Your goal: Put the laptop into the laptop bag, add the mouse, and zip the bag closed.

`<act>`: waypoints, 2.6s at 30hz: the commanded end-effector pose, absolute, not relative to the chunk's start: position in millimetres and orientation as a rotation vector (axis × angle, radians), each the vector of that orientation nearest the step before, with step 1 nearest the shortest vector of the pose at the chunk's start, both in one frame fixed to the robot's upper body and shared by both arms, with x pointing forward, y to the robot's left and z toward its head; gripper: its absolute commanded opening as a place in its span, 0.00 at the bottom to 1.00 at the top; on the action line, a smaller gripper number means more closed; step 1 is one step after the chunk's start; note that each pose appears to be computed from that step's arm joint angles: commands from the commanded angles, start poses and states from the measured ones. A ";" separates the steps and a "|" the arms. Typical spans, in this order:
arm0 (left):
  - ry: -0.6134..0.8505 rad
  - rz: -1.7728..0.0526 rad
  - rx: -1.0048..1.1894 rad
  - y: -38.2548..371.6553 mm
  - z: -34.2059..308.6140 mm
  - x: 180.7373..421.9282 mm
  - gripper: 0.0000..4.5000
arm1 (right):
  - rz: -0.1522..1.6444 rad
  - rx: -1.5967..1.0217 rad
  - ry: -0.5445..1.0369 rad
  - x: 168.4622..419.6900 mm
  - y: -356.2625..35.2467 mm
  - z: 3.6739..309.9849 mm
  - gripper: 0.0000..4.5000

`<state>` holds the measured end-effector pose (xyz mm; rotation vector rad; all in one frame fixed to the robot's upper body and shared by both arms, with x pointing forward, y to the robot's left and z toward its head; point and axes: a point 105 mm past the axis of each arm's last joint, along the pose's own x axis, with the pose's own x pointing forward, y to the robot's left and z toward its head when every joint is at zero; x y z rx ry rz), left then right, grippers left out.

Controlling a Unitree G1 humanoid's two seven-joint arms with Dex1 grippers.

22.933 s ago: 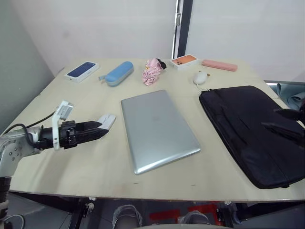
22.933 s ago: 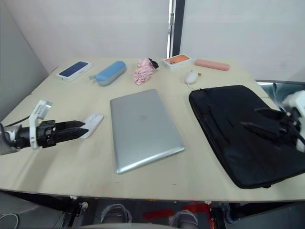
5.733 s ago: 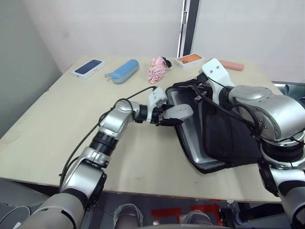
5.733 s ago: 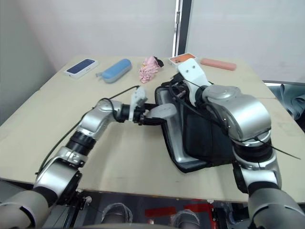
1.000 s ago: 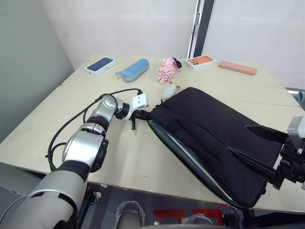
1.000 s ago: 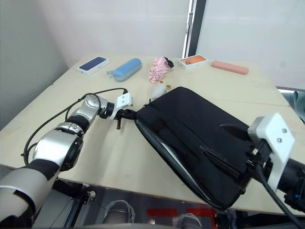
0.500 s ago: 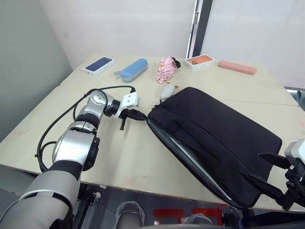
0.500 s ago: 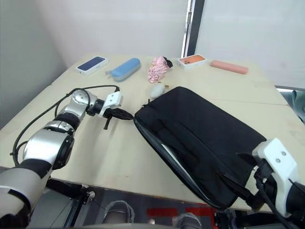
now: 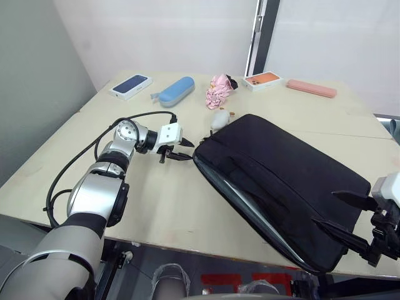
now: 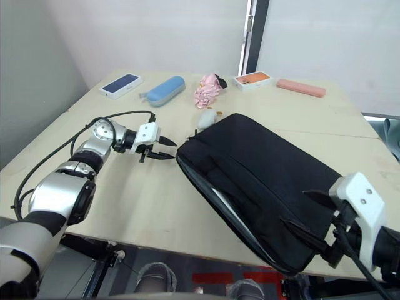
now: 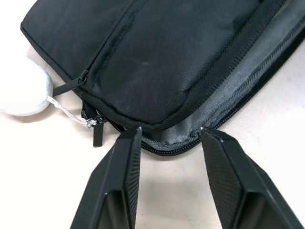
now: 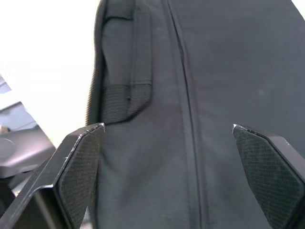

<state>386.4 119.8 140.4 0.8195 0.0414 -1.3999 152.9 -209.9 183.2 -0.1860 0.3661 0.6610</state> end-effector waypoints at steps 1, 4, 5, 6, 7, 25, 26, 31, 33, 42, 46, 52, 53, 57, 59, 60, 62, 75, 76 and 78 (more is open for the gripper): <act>-0.035 -1.377 0.845 109.3 149.8 390.1 0.48 | 0.741 -0.206 0.275 146.8 -189.5 203.3 1.00; -0.036 -1.365 0.867 102.1 145.8 392.2 0.48 | 0.806 -0.213 0.198 144.7 -174.0 221.8 1.00; -0.032 -1.361 0.873 100.5 144.5 392.9 0.48 | 0.810 -0.218 0.192 145.0 -172.3 224.5 1.00; -0.027 -1.361 0.873 99.0 143.5 393.3 0.48 | 0.815 -0.222 0.189 145.3 -170.8 226.9 1.00; -0.024 -1.357 0.871 97.0 143.1 394.1 0.48 | 0.819 -0.225 0.183 145.7 -169.1 229.3 1.00; -0.036 -1.381 0.755 89.8 151.1 393.6 0.01 | 0.769 -0.241 0.168 146.9 -169.2 242.0 1.00; -0.035 -1.377 0.752 91.6 153.0 394.3 0.01 | 0.759 -0.241 0.174 147.0 -171.1 240.4 1.00; 0.015 -1.377 0.761 105.4 155.8 394.6 0.01 | 0.601 -0.268 0.307 152.9 -202.2 212.1 1.00; 0.021 -1.384 0.773 111.8 156.8 392.9 0.01 | 0.562 -0.253 0.381 149.3 -213.6 194.8 1.00; -0.015 -1.354 0.803 130.1 160.0 389.9 0.01 | 0.529 -0.247 0.590 121.3 -225.0 126.7 1.00; -0.033 -1.360 0.767 131.8 163.1 388.1 0.01 | 0.583 -0.220 0.624 116.4 -210.5 108.0 1.00; -0.045 -1.364 0.748 131.9 163.5 386.4 0.01 | 0.642 -0.279 0.656 118.5 -194.4 89.2 1.00; -0.048 -1.363 0.747 131.7 163.8 386.4 0.01 | 0.638 -0.290 0.659 120.3 -195.4 85.6 1.00; -0.054 -1.370 0.740 130.9 164.4 385.5 0.01 | 0.607 -0.331 0.650 132.7 -201.7 78.6 1.00; -0.057 -1.374 0.740 130.6 164.8 385.0 0.01 | 0.607 -0.335 0.635 137.8 -201.1 79.1 1.00; -0.059 -1.377 0.741 130.5 165.5 384.7 0.01 | 0.606 -0.334 0.619 141.4 -200.4 81.0 1.00; -0.061 -1.380 0.741 131.2 166.7 384.2 0.00 | 0.614 -0.325 0.595 144.9 -198.1 85.1 0.82; -0.045 -1.383 0.737 136.5 164.4 381.9 0.00 | 0.704 -0.246 0.465 148.5 -182.7 128.4 0.37; -0.044 -1.383 0.737 136.6 164.2 381.8 0.00 | 0.699 -0.247 0.466 149.3 -183.0 128.4 0.37; -0.041 -1.384 0.738 137.3 163.8 381.5 0.00 | 0.697 -0.254 0.483 148.7 -184.2 126.5 0.37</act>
